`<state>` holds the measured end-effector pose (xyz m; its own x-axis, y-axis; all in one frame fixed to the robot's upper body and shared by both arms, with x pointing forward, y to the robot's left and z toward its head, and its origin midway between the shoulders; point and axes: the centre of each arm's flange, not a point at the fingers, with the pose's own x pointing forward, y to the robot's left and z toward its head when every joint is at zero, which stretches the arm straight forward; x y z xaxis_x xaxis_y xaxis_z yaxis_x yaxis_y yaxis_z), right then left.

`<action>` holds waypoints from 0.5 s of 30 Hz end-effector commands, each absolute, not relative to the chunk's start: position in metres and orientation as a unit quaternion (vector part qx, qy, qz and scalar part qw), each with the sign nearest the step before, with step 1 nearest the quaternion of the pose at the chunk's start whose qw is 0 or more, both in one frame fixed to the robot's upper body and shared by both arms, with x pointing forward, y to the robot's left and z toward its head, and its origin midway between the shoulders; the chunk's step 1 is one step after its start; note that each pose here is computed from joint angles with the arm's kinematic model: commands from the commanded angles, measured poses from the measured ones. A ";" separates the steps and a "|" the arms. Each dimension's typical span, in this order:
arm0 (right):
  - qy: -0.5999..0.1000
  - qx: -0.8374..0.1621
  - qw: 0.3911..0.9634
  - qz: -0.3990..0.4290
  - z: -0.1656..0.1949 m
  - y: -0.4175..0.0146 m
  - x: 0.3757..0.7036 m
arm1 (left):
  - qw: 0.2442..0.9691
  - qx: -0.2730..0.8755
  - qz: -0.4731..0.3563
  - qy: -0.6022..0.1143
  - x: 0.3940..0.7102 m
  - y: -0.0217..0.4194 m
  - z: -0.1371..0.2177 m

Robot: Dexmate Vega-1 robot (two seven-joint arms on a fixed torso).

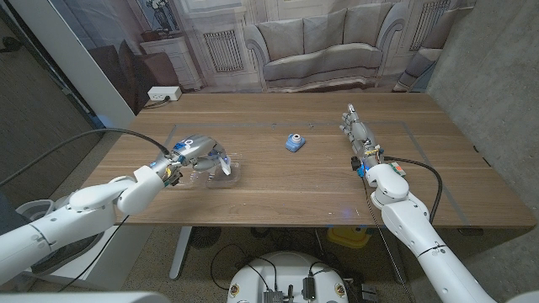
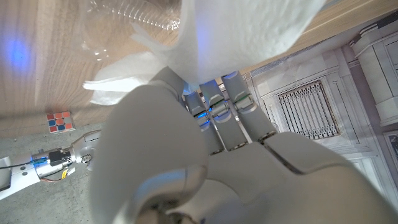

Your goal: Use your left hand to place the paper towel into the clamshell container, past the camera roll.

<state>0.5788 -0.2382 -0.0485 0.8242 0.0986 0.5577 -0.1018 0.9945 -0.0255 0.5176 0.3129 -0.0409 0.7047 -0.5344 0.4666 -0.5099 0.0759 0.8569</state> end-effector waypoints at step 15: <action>-0.284 0.001 0.957 0.053 -0.052 -0.239 0.577 | 0.634 0.682 -0.007 -0.364 0.535 0.308 -0.057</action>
